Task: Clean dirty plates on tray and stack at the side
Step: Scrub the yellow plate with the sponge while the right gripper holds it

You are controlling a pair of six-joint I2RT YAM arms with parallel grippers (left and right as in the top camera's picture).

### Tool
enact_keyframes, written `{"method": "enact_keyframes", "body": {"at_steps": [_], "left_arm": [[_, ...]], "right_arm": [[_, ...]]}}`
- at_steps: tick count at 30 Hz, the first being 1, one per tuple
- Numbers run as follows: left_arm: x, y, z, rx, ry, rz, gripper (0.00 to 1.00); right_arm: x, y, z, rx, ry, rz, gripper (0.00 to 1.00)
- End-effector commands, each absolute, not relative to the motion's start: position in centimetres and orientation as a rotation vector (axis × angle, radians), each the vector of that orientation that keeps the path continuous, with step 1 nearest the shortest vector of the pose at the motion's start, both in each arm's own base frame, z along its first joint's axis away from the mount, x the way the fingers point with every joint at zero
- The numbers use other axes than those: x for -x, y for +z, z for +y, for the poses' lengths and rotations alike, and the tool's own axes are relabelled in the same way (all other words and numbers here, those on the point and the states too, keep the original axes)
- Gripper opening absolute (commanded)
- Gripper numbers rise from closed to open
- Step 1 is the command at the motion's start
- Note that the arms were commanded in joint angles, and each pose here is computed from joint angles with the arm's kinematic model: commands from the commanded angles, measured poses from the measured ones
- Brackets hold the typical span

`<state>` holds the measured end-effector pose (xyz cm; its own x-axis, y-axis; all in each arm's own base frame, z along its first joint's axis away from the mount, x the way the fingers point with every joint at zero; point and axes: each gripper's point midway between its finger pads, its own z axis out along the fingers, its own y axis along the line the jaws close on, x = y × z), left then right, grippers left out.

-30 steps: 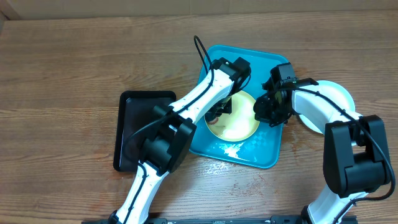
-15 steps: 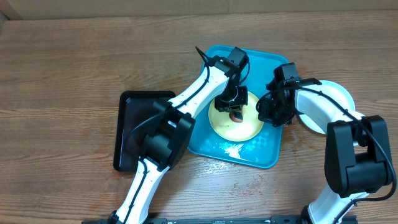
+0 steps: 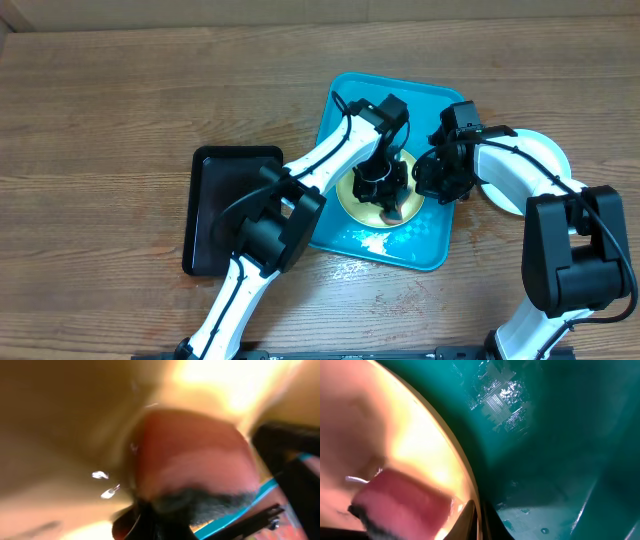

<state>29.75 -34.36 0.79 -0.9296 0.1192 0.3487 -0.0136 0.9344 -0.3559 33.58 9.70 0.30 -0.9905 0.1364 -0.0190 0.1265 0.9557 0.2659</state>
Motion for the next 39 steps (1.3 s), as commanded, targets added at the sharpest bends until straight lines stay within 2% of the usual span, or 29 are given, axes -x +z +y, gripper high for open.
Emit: {"method": "enact_keyframes", "body": {"at_steps": [1,7,12,16,20,30,39], "left_arm": [[-29.1,-3.2,-29.0,0.063,0.066,-2.783,0.04],[-30.9,-2.2,-22.6,0.017,-0.354,-2.856,0.04],[-33.5,0.9,-20.0,-0.047,-0.455,-2.960,0.05],[-35.6,2.9,-19.5,-0.094,-0.385,-3.051,0.04],[-36.9,2.8,-20.2,-0.039,-0.294,-3.096,0.04],[-37.0,2.6,-27.9,0.125,0.277,-3.067,0.04],[-36.2,2.6,-28.8,0.166,0.269,-3.064,0.04]], "right_arm": [[-32.4,-1.6,9.5,-0.202,0.359,3.123,0.04],[-32.3,-1.6,9.4,-0.204,0.357,3.130,0.04],[-32.2,-1.6,9.4,-0.203,0.357,3.130,0.04],[-32.3,-1.6,9.4,-0.203,0.357,3.130,0.04],[-32.3,-1.6,9.4,-0.204,0.357,3.129,0.04],[-32.1,-1.6,9.4,-0.206,0.355,3.137,0.04],[-31.9,-1.6,9.4,-0.207,0.353,3.145,0.04]]}}
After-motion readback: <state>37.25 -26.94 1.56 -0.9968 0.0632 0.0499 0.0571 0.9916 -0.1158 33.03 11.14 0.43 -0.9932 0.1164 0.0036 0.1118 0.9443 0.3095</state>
